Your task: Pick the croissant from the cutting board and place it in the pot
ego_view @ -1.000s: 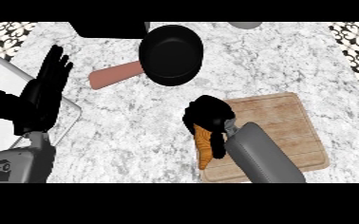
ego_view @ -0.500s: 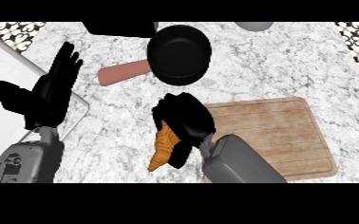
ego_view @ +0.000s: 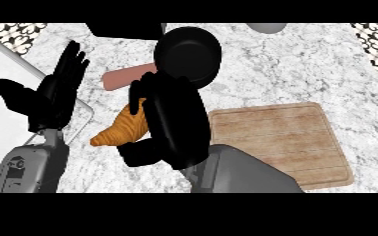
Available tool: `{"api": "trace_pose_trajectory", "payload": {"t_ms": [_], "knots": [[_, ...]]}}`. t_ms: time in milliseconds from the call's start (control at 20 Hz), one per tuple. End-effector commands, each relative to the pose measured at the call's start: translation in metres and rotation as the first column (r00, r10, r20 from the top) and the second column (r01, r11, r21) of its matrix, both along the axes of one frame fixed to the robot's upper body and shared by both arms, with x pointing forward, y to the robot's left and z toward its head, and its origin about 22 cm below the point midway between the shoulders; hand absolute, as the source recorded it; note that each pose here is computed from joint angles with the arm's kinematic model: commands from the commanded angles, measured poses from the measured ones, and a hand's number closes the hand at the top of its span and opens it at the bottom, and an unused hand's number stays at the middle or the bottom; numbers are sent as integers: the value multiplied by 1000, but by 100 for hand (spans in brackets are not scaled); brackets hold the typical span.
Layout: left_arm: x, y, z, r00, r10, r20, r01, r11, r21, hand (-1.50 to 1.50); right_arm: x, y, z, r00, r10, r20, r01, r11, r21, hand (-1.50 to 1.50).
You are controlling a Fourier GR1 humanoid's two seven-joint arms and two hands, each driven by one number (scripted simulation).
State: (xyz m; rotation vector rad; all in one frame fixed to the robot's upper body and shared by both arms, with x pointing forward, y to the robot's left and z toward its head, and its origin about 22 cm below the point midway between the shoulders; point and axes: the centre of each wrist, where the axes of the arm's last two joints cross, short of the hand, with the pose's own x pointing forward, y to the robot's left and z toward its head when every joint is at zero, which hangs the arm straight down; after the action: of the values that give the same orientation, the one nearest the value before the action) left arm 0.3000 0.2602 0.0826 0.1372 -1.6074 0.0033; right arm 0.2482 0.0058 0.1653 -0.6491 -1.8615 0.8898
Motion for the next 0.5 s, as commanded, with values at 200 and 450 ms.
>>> {"api": "trace_pose_trajectory", "payload": {"t_ms": [200, 450], "knots": [[-2, 7, 5, 1000, 25, 19, -25, 1000, -8, 0, 5, 47, 52, 977, -212, 23, 206, 968, 141, 150], [-3, 11, 9, 999, 37, 31, -37, 999, 3, 0, 35, 54, 51, 976, -220, 4, 216, 962, 167, 150]]}}
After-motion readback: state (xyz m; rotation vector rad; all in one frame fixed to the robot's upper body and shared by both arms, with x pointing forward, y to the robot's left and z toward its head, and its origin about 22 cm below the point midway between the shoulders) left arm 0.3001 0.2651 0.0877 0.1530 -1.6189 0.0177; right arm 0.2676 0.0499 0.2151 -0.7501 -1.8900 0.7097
